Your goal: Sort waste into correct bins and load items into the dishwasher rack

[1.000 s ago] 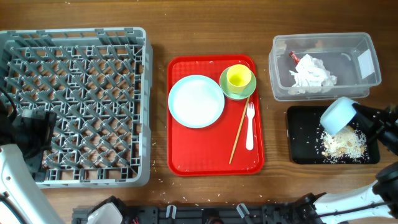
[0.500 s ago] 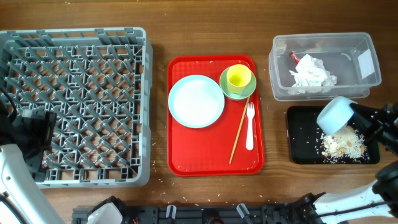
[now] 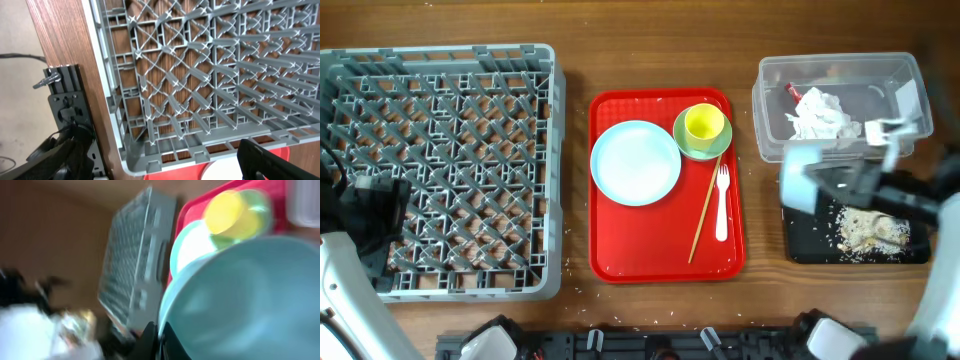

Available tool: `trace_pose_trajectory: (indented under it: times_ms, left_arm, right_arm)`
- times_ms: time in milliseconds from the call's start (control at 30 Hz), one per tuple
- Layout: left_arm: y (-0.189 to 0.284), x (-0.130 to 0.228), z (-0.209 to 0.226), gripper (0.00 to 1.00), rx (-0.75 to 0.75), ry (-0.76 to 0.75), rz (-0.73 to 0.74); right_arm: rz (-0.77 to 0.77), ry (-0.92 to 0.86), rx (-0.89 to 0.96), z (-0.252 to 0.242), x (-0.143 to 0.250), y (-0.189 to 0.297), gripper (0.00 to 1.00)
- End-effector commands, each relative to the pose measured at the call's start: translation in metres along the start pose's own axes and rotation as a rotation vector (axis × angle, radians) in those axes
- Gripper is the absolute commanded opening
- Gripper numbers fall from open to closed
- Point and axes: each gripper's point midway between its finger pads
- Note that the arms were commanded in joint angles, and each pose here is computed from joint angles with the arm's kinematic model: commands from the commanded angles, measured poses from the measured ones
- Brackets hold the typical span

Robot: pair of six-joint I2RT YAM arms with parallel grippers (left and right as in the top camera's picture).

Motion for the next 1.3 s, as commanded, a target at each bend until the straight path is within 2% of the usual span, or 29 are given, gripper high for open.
trace_pose_trajectory:
  times_ms: [0, 33, 67, 233, 300, 400, 500, 533, 600, 667, 700, 800, 967, 1067, 1133, 1267]
  left_arm:
    - [0.001, -0.003, 0.003, 1.00, -0.013, 0.017, -0.013]
    - [0.001, -0.003, 0.003, 1.00, -0.013, 0.017, -0.013]
    - [0.001, -0.003, 0.003, 1.00, -0.013, 0.017, -0.013]
    - [0.001, -0.003, 0.003, 1.00, -0.013, 0.017, -0.013]
    - [0.001, -0.003, 0.002, 1.00, -0.013, 0.017, -0.013]
    - [0.001, -0.003, 0.003, 1.00, -0.013, 0.017, -0.013]
    - [0.001, -0.003, 0.003, 1.00, -0.013, 0.017, -0.013]
    - [0.001, -0.003, 0.003, 1.00, -0.013, 0.017, -0.013]
    - [0.001, -0.003, 0.003, 1.00, -0.013, 0.017, -0.013]
    - [0.001, -0.003, 0.003, 1.00, -0.013, 0.017, -0.013]
    - [0.001, -0.003, 0.003, 1.00, -0.013, 0.017, -0.013]
    - [0.001, -0.003, 0.003, 1.00, -0.013, 0.017, -0.013]
    - [0.001, -0.003, 0.003, 1.00, -0.013, 0.017, -0.013]
    - [0.001, -0.003, 0.003, 1.00, -0.013, 0.017, -0.013]
    - [0.001, -0.003, 0.003, 1.00, -0.013, 0.017, -0.013]
    - [0.001, -0.003, 0.003, 1.00, -0.013, 0.017, -0.013]
  right_arm:
    - [0.097, -0.032, 0.303, -0.002, 0.025, -0.029, 0.04]
    - [0.112, -0.006, 0.427, 0.001, 0.035, -0.046, 0.04]
    - [0.133, 0.025, 0.463, 0.009, 0.044, -0.062, 0.04]
    - [0.187, 0.122, 0.553, 0.035, 0.086, -0.138, 0.04]
    - [0.209, 0.161, 0.624, 0.033, 0.113, -0.180, 0.04]
    - [0.317, 0.252, 0.633, 0.021, 0.154, -0.244, 0.05]
    - [0.348, 0.260, 0.655, 0.000, 0.165, -0.277, 0.05]
    - [0.354, 0.258, 0.665, -0.004, 0.166, -0.279, 0.09]
    - [0.365, 0.255, 0.665, -0.006, 0.168, -0.280, 0.32]
    - [0.387, 0.246, 0.621, 0.009, 0.170, -0.280, 0.60]
    - [0.389, 0.245, 0.611, 0.014, 0.170, -0.280, 1.00]
    - [0.354, 0.243, 0.605, 0.042, 0.149, -0.258, 1.00]
    - [0.090, 0.116, 0.720, 0.063, 0.046, -0.155, 1.00]
    - [-0.127, 0.015, 0.796, 0.043, -0.015, -0.082, 1.00]
    - [-0.230, -0.063, 0.823, 0.029, -0.037, -0.046, 1.00]
    - [-0.308, -0.147, 0.852, 0.012, -0.056, -0.022, 1.00]
Point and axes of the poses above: each gripper's point midway between its finger pads, its own y axis back along the fingers, its own z axis along the line the jaws close on, x = y × z, and after that the axes turned 11 degrees about -y, right-handed
